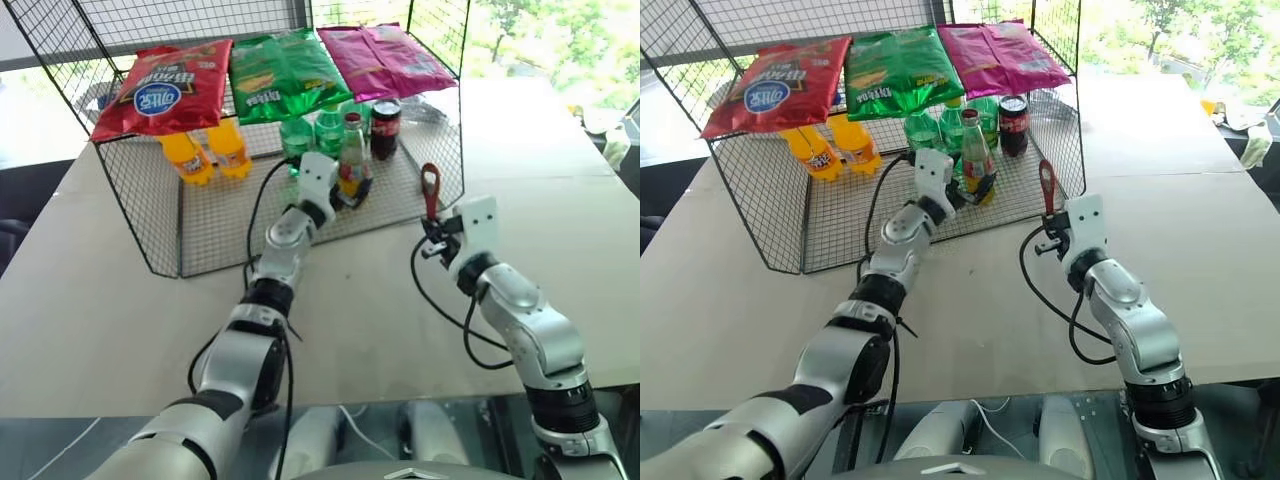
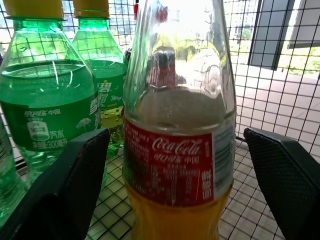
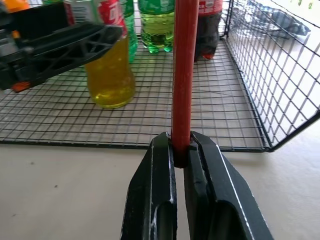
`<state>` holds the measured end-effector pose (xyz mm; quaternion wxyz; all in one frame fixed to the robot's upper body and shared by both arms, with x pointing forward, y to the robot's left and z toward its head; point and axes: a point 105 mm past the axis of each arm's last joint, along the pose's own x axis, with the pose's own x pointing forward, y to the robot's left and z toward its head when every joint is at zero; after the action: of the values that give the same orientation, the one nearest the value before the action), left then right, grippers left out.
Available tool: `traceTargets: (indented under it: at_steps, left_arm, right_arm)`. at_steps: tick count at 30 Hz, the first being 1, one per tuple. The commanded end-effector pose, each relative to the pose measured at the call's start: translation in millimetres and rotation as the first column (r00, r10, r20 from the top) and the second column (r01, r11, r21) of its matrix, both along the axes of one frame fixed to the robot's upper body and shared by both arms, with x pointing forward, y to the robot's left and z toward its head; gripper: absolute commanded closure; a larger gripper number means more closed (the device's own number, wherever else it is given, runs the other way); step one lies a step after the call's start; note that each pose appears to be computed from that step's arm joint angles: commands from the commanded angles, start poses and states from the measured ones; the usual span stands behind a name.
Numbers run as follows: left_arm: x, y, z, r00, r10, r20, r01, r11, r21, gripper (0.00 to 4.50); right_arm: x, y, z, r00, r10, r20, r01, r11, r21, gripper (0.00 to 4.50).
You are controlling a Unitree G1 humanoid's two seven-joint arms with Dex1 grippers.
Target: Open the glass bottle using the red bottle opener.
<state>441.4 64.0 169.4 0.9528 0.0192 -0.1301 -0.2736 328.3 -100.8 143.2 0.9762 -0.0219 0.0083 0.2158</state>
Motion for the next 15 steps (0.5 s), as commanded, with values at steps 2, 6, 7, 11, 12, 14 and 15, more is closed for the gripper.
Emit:
traceTargets:
  at_steps: [2, 6, 7, 11, 12, 14, 15]
  left_arm:
    - [8, -4, 7, 0.999, 0.036, -0.005, -0.036, 0.999, -0.03, 0.08]
    - [13, -16, 12, 0.999, 0.041, -0.008, -0.04, 0.999, 0.01, 0.08]
    - [14, -18, 13, 0.998, 0.054, -0.01, -0.054, 0.998, 0.024, 0.08]
    - [16, -23, 19, 0.997, 0.071, 0.006, -0.072, 0.996, 0.046, 0.08]
    - [16, -24, 20, 0.997, 0.07, 0.015, -0.071, 0.996, 0.056, 0.08]
    - [16, -26, 20, 0.997, 0.076, 0.023, -0.077, 0.995, 0.067, 0.08]
    - [16, -26, 20, 0.996, 0.085, 0.028, -0.086, 0.993, 0.079, 0.08]
  right_arm:
    - [-6, 5, 15, 0.997, 0.018, 0.071, -0.018, 1.0, 0.002, 4.5]
    - [-7, 6, 15, 0.997, 0.018, 0.076, -0.018, 1.0, -0.001, 4.5]
    - [-7, 6, 16, 0.997, 0.019, 0.079, -0.019, 1.0, -0.004, 4.5]
    - [-7, 7, 16, 0.996, 0.025, 0.09, -0.023, 0.999, -0.025, 4.5]
    - [-7, 7, 16, 0.995, 0.026, 0.093, -0.024, 0.999, -0.028, 4.5]
    - [-6, 7, 17, 0.995, 0.026, 0.099, -0.023, 0.999, -0.029, 4.5]
    - [-6, 7, 18, 0.994, 0.025, 0.103, -0.022, 0.999, -0.029, 4.5]
